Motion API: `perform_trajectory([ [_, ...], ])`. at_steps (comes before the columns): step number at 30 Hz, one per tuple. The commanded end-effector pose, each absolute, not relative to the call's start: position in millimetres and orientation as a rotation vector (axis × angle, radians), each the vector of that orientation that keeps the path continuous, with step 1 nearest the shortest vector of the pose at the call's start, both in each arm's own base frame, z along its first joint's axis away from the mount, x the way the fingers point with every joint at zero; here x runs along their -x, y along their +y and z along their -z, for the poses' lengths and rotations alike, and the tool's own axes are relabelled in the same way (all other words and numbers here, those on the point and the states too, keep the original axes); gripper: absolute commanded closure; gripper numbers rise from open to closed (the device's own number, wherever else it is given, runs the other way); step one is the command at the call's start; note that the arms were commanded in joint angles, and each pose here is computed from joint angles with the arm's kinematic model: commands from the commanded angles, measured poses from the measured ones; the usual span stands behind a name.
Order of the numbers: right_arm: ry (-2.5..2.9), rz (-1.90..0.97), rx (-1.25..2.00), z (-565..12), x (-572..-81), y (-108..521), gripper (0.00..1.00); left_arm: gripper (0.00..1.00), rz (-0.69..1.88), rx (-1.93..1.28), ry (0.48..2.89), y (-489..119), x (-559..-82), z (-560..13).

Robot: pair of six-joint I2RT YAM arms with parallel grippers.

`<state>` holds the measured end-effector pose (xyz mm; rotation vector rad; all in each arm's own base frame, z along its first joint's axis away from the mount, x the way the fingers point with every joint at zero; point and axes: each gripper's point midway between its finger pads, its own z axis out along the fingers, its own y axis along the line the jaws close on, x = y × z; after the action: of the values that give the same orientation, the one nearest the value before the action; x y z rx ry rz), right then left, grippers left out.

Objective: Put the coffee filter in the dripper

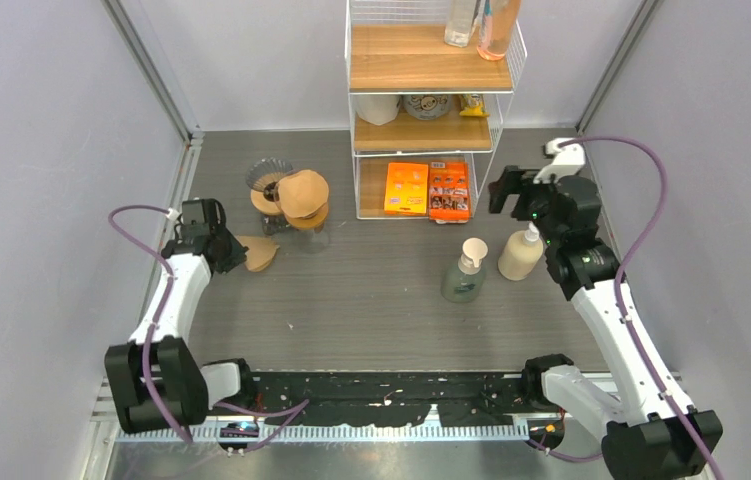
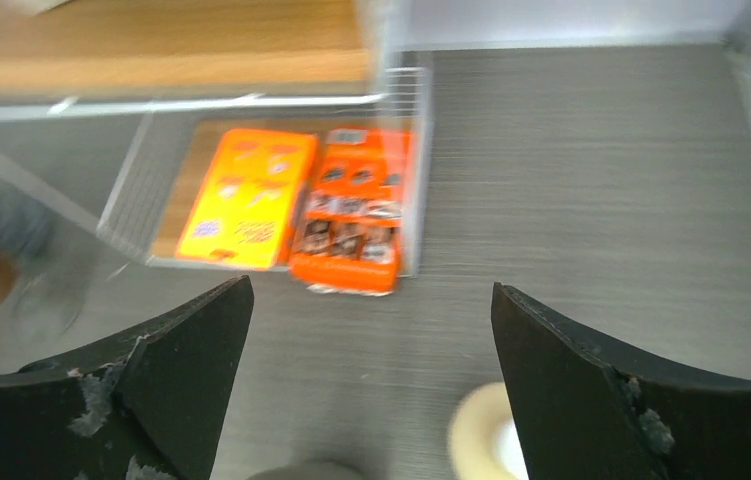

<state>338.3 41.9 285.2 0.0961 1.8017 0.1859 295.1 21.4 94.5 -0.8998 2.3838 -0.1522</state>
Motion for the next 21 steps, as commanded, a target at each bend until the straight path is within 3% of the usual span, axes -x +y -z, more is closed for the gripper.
perform_trajectory([
  [1,1.706,-0.245,0.27,-306.8,-331.9,105.1,0.04,1.0,0.1,0.85,2.27,21.2,-290.4,-125.5],
  [13,1.268,-0.357,0.942,-318.2,-251.9,218.3,0.04,1.0,0.132,0.777,2.125,8.6,-258.0,-170.6],
  [14,1.234,-0.36,0.987,-317.4,-244.3,226.3,0.05,0.9,0.126,0.787,2.13,9.3,-258.1,-166.0],
  [15,1.222,-0.363,0.999,-315.5,-242.1,229.8,0.04,0.66,0.125,0.79,2.147,8.7,-259.0,-160.0],
  [17,1.215,-0.376,1.01,-313.6,-239.0,235.4,0.05,0.39,0.161,0.751,2.202,0.4,-265.0,-151.3],
  [21,1.266,-0.361,0.991,-305.8,-245.1,234.3,0.05,0.18,0.183,0.687,2.362,-11.0,-275.5,-127.0],
])
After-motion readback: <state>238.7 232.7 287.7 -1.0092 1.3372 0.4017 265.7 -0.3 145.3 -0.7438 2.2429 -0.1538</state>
